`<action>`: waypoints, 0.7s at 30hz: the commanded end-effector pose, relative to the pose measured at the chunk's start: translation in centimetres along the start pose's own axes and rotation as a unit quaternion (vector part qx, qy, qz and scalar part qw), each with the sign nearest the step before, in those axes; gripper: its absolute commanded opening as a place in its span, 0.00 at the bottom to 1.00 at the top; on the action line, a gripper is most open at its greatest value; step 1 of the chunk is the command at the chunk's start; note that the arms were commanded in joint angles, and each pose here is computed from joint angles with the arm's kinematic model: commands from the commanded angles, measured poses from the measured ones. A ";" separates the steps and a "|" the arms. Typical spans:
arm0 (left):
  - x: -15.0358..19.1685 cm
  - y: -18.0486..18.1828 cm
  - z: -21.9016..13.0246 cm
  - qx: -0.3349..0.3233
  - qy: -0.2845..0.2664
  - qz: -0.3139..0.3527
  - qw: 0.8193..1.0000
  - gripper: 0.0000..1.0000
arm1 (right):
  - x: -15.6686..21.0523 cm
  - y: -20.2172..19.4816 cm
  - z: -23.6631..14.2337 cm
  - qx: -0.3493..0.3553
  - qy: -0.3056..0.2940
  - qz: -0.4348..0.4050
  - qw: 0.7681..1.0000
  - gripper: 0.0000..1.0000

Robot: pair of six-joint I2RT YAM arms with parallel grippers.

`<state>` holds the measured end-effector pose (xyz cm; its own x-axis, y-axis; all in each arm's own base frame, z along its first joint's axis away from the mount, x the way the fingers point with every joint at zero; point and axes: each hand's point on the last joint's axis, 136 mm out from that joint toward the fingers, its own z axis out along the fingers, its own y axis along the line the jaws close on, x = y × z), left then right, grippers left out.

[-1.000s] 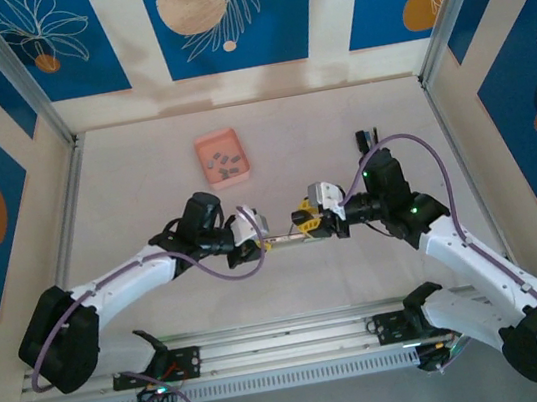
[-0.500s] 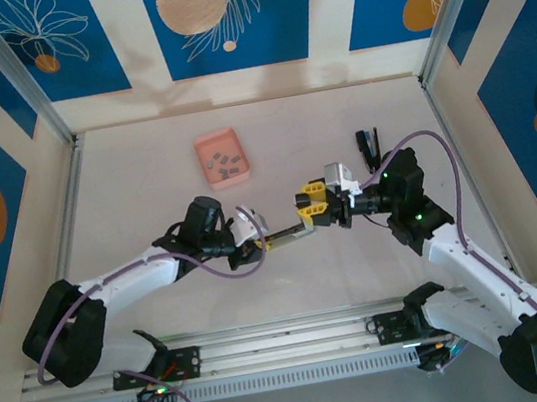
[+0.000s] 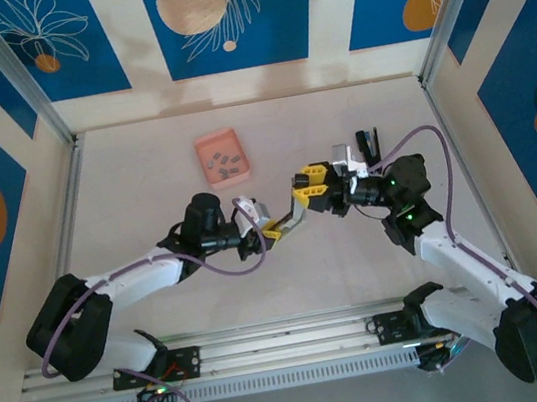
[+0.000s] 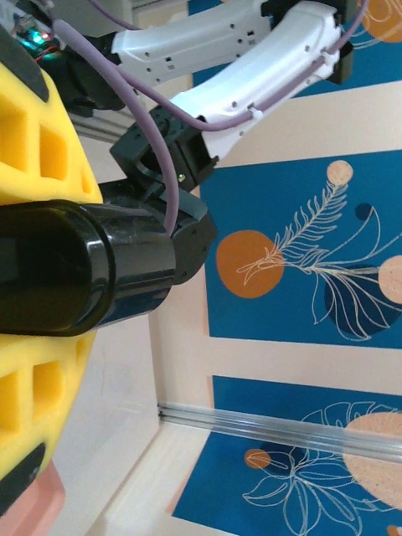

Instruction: Load the staples into the stapler

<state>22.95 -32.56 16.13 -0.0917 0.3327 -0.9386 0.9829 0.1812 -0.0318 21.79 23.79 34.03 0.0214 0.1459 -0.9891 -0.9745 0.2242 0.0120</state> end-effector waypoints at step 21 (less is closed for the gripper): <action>-5.8 -1.1 0.1 0.032 -0.120 0.011 0.992 0.43 | -3.1 -2.3 0.5 0.052 -0.093 0.028 0.994 0.00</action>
<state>23.38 -34.51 20.08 -0.0629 0.1525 -0.9863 0.9875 0.1526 -0.0394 24.44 24.03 35.47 -0.0578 0.3039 -0.9509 -0.9475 0.2834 0.1482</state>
